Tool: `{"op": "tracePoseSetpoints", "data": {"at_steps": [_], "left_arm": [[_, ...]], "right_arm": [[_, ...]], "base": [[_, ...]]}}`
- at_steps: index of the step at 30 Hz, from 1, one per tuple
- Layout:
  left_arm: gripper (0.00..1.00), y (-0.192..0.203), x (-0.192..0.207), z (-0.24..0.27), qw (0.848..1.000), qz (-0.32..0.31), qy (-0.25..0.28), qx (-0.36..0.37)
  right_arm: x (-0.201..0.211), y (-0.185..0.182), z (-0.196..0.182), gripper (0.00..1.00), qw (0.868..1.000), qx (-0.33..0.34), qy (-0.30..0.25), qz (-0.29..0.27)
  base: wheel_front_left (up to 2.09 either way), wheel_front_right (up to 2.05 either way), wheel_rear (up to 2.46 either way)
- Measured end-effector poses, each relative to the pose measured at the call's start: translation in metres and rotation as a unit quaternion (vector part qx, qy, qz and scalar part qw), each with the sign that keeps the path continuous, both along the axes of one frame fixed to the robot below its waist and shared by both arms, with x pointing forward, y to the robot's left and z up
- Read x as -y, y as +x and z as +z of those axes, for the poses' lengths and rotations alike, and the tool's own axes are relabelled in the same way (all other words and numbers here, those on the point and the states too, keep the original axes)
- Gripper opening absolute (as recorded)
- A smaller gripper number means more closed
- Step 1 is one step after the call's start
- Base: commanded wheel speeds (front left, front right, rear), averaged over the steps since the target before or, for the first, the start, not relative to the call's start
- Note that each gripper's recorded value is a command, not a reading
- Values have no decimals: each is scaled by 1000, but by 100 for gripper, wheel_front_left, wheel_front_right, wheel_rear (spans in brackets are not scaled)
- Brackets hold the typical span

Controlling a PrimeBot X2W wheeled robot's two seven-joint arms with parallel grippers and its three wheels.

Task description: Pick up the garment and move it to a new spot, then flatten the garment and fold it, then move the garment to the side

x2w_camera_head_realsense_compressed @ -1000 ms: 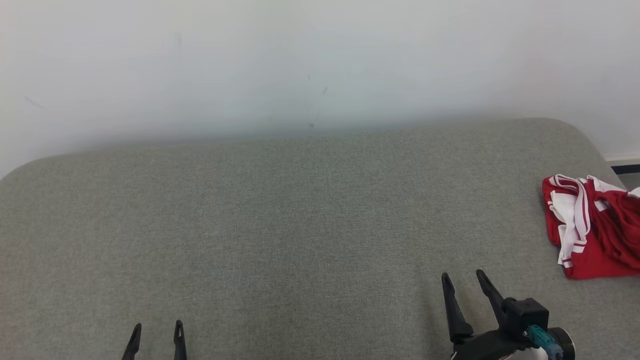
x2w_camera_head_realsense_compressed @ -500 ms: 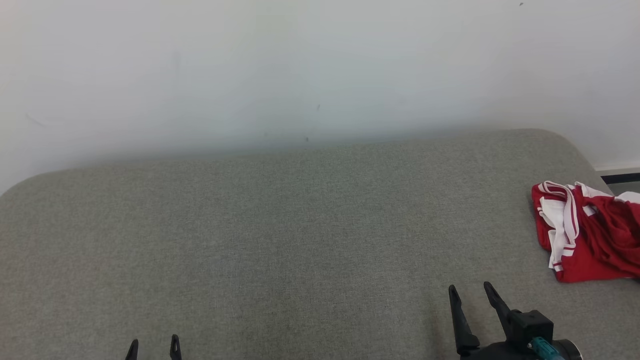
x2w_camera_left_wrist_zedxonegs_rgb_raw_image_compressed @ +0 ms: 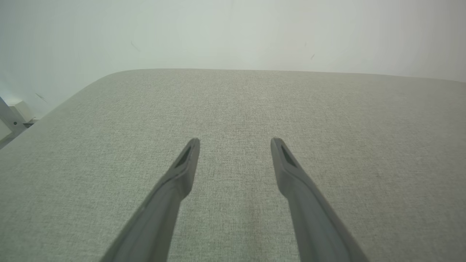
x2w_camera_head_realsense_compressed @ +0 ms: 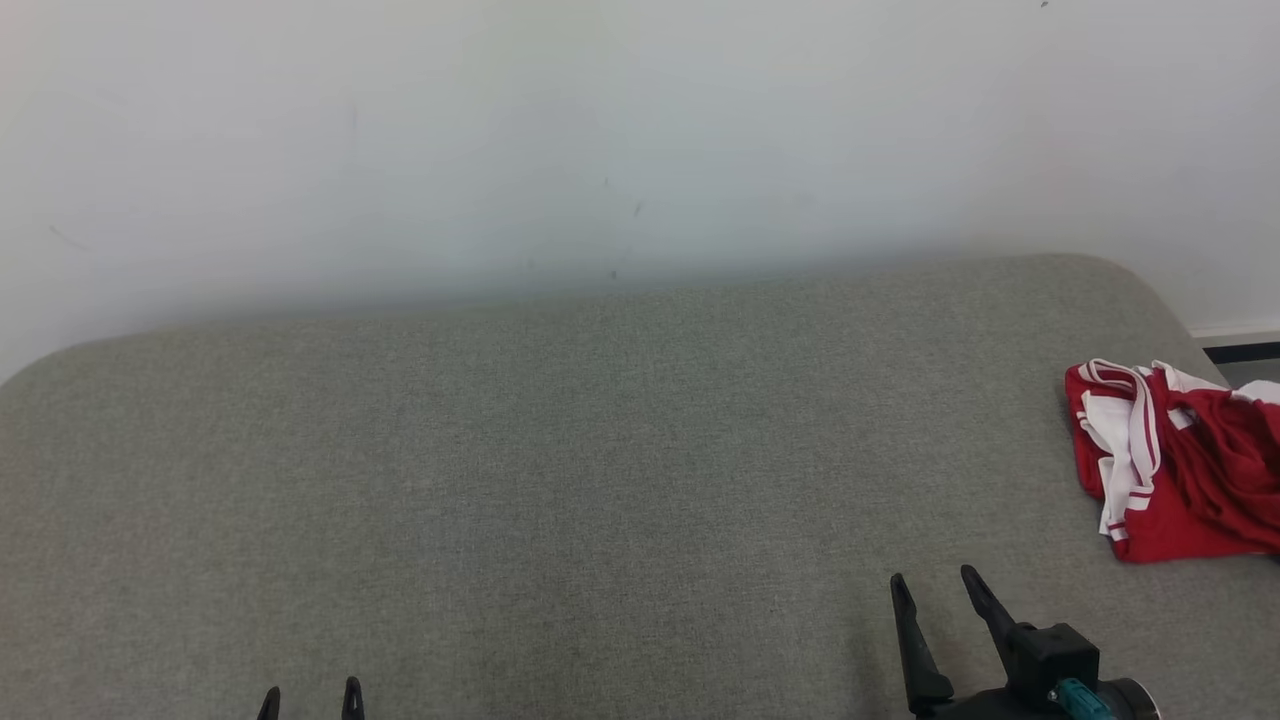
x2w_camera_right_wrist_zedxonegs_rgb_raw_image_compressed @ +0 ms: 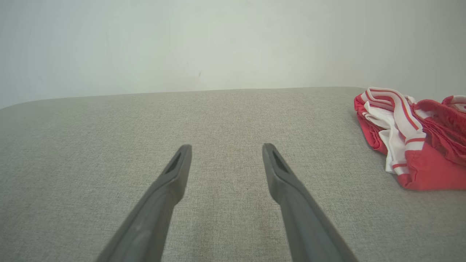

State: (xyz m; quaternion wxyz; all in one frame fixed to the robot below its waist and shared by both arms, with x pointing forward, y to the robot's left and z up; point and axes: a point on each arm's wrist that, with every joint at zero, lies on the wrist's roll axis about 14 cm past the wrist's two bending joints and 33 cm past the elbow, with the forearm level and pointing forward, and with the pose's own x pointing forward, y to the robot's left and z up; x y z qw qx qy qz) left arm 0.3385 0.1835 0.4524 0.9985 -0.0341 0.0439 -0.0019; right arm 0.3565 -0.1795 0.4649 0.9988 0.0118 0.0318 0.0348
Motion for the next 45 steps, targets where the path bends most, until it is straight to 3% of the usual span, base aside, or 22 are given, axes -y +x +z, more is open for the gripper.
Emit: {"op": "tracePoseSetpoints", "data": {"at_steps": [45], "left_arm": [[100,-3,-3,-11,1000,6,-11,-18]], "right_arm": [[-17,7,-6,100,1000,-10,1,26]], "base": [[0,0,0]]}}
